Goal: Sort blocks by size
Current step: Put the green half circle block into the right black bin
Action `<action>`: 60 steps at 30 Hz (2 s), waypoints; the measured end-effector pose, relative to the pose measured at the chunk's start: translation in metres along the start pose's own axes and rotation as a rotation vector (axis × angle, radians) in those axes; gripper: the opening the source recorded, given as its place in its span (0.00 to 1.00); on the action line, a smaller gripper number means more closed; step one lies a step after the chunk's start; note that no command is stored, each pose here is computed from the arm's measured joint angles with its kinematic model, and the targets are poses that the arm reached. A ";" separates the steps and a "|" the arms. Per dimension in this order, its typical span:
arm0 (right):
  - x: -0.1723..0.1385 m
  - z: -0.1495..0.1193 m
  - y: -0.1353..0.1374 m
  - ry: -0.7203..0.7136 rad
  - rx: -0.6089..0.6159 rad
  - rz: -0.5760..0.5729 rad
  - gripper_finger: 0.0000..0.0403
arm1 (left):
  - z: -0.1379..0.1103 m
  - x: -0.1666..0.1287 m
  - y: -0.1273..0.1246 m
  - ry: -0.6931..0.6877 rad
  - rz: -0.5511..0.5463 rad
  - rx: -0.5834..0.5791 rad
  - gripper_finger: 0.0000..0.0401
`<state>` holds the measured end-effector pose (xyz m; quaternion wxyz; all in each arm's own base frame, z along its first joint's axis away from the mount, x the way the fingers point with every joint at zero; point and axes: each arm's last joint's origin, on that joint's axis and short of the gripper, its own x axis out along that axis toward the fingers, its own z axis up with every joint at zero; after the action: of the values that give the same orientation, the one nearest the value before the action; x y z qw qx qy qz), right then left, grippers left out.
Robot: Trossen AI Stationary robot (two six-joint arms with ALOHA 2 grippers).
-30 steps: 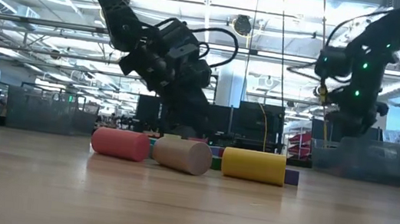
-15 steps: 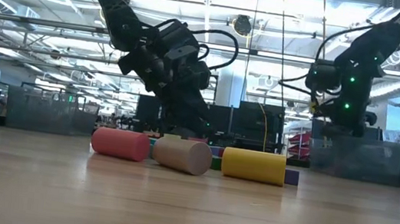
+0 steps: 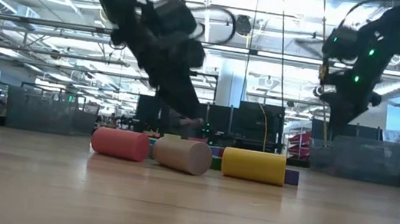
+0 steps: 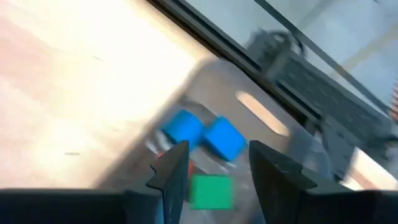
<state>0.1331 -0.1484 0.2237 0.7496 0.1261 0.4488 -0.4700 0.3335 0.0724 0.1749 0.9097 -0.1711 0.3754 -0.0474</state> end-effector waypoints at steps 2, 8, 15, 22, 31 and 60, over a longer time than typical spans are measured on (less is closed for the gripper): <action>-0.011 0.001 0.003 -0.059 -0.001 0.089 0.38 | 0.002 -0.004 -0.010 -0.014 0.042 0.045 0.44; -0.036 0.003 0.021 -0.200 -0.063 0.327 0.38 | 0.003 0.008 -0.039 -0.059 0.020 0.204 0.44; -0.050 0.000 0.048 -0.243 -0.205 0.522 0.38 | -0.003 0.034 -0.058 -0.094 0.016 0.427 0.44; -0.047 -0.012 0.074 -0.206 -0.283 0.591 0.38 | -0.004 0.047 -0.057 -0.136 0.021 0.456 0.44; -0.026 -0.040 0.135 -0.289 -0.455 0.746 0.38 | -0.005 0.047 -0.051 -0.129 0.197 0.436 0.44; 0.025 -0.084 0.235 -0.380 -0.678 0.805 0.58 | -0.034 0.087 -0.062 -0.056 0.178 0.374 0.44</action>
<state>0.2822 0.0119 0.1016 0.9361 -0.0475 0.3484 0.0096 0.3744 -0.0137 0.1157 0.9363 0.0331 0.3481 -0.0308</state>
